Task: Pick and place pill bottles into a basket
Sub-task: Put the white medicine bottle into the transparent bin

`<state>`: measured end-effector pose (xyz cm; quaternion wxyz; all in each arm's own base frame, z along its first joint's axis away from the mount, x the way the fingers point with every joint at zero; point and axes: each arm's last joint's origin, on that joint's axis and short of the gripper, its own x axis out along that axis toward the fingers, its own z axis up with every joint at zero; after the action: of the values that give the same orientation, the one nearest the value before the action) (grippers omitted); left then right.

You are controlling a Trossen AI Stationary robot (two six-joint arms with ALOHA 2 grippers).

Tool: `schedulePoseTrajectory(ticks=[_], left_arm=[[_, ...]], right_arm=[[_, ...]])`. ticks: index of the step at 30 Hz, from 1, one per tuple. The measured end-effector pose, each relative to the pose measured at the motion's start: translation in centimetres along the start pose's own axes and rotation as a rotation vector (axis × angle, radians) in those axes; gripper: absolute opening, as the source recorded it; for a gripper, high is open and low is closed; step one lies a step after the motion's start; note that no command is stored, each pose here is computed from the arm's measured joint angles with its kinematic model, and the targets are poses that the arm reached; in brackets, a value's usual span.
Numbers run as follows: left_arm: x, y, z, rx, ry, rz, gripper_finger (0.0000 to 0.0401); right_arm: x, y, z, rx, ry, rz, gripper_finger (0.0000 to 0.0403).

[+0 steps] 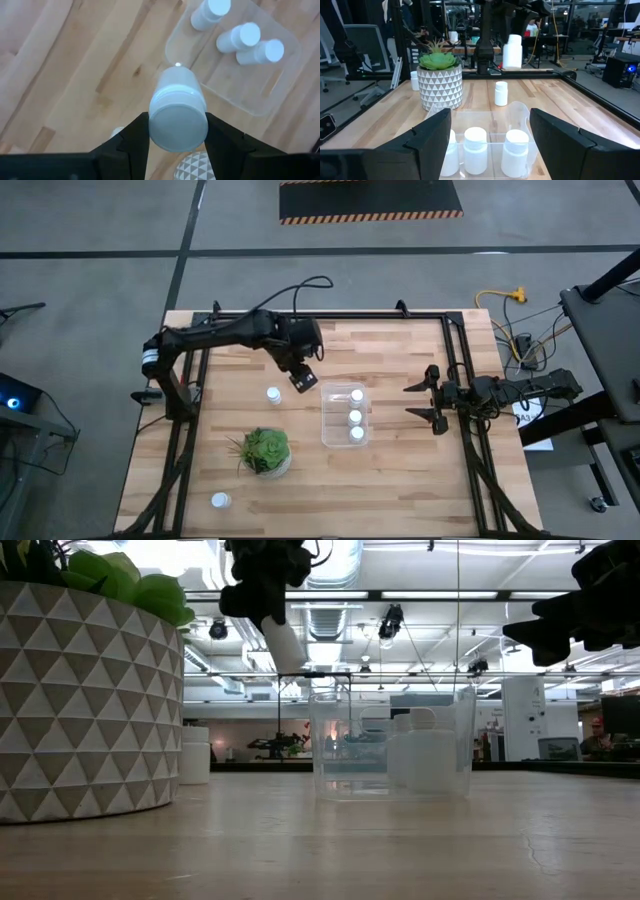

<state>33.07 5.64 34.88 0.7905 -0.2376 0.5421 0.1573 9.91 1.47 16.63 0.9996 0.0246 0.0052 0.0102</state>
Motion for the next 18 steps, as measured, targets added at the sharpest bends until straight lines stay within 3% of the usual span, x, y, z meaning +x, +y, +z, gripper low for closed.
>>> schedulePoseTrajectory(ticks=[14, 18], left_arm=[[-0.1, -1.8, -1.2, 0.062, 0.03, 0.007, 0.0145], [-0.1, -1.8, -1.2, 0.015, 0.021, 0.025, 0.0145]], right_arm=[[0.0, 0.0, 0.0, -0.001, 0.0, 0.0, 0.026], [0.0, 0.0, 0.0, -0.001, 0.0, 0.0, 0.026]])
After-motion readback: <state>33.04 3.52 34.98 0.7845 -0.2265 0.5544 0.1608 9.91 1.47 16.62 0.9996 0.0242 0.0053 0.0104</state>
